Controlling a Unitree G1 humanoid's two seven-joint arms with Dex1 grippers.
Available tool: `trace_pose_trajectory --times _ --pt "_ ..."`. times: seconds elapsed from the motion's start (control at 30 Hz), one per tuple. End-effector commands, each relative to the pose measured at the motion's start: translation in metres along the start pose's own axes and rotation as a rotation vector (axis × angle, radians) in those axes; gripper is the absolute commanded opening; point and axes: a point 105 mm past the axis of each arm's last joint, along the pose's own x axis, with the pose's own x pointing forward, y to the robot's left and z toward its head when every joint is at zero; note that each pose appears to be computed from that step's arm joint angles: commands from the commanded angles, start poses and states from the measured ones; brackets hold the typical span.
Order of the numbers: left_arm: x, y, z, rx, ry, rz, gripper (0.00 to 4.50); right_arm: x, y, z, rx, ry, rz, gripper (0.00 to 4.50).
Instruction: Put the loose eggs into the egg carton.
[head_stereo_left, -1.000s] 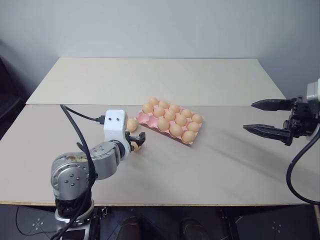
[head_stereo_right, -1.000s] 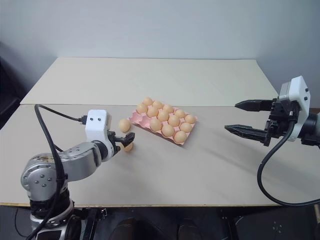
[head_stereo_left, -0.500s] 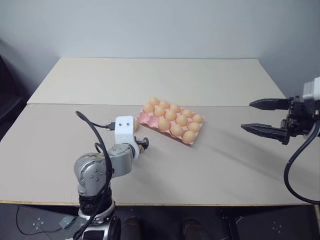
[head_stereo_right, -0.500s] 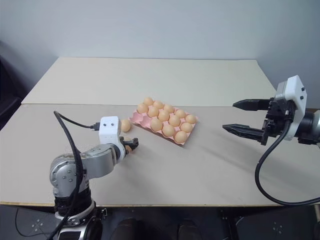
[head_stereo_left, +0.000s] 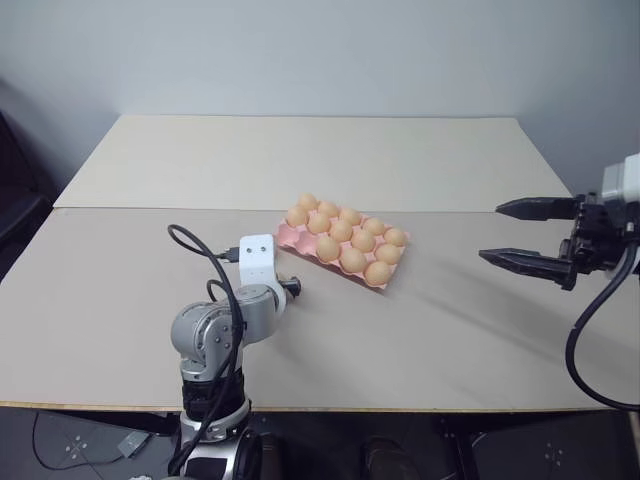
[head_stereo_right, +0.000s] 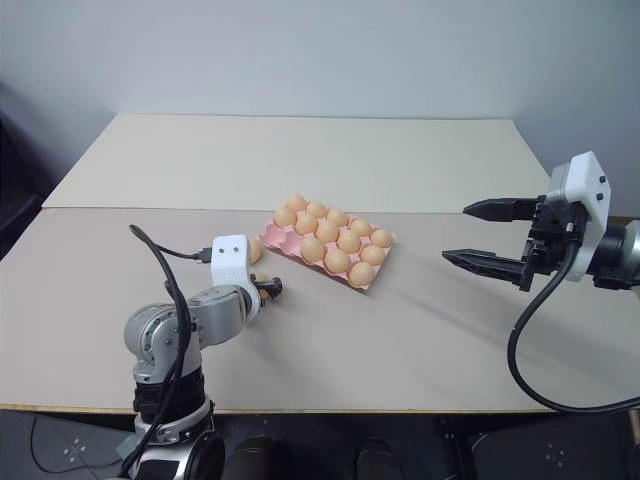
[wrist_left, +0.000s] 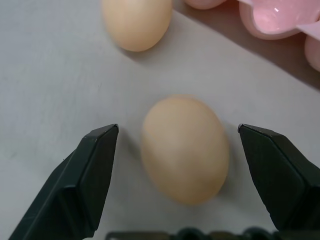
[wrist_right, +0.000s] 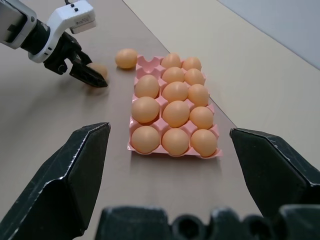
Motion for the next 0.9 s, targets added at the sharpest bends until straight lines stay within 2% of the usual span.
trace_pose_trajectory --times 0.03,0.33,0.43,0.63,0.77,0.9 --pt "-0.001 -0.001 0.001 -0.013 -0.021 -0.003 4.17 -0.001 -0.001 0.011 -0.058 -0.016 -0.004 4.46" --pt "0.005 0.001 -0.002 -0.003 -0.028 0.016 4.17 0.002 -0.002 0.012 -0.061 -0.018 0.002 4.46" --pt "0.005 0.001 -0.002 -0.001 -0.030 0.016 3.58 0.003 -0.001 0.012 -0.063 -0.019 0.003 4.50" --pt "0.004 0.002 0.000 0.011 -0.049 0.015 1.86 0.004 0.000 0.012 -0.065 -0.020 0.005 4.50" --pt "-0.005 0.004 0.013 0.041 -0.127 0.004 1.69 0.003 0.001 0.012 -0.068 -0.018 0.005 4.50" --pt "-0.023 0.003 0.041 0.115 -0.279 -0.048 1.67 0.003 0.002 0.014 -0.075 -0.023 0.006 4.50"
